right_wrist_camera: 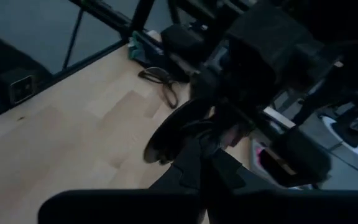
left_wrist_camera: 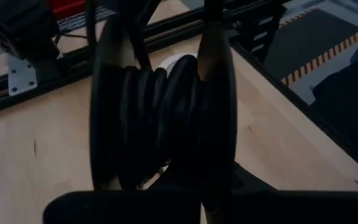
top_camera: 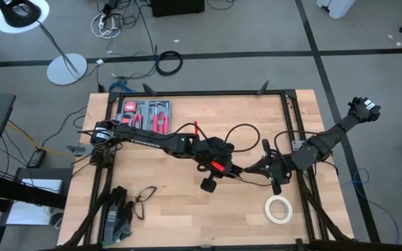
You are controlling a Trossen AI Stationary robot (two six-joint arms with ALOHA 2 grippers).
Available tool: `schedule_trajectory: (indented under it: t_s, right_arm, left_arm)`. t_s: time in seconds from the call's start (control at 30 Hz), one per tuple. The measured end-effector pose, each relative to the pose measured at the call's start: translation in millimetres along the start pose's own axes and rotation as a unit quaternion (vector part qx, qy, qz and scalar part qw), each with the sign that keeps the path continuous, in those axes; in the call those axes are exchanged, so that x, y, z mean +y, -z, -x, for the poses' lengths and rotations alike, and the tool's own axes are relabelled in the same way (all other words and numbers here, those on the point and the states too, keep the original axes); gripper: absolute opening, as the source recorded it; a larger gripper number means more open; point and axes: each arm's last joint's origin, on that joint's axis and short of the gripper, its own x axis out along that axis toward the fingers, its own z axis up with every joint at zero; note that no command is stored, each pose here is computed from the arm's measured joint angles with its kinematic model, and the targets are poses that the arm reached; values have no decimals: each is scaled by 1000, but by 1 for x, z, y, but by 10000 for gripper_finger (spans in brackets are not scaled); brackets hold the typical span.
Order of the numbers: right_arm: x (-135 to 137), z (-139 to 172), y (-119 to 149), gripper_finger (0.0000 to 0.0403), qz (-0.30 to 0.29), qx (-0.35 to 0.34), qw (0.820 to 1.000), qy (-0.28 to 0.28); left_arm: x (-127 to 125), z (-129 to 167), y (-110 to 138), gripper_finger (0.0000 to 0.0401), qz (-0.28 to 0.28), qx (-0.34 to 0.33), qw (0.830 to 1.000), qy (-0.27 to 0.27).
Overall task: Coil cords
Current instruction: Coil the black wire onto the spool
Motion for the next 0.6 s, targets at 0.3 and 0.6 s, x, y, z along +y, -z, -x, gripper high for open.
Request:
schedule_trajectory:
  t_s: [0.3, 0.6]
  right_arm:
    - [-16, -2, -10, 50, -40, -43, 998, 38]
    - [-21, -7, -6, 54, -57, -35, 997, 45]
  left_arm:
    - [-5, -7, 7, 0, 2, 13, 1000, 27]
    - [-7, -10, 8, 0, -5, -14, 1000, 17]
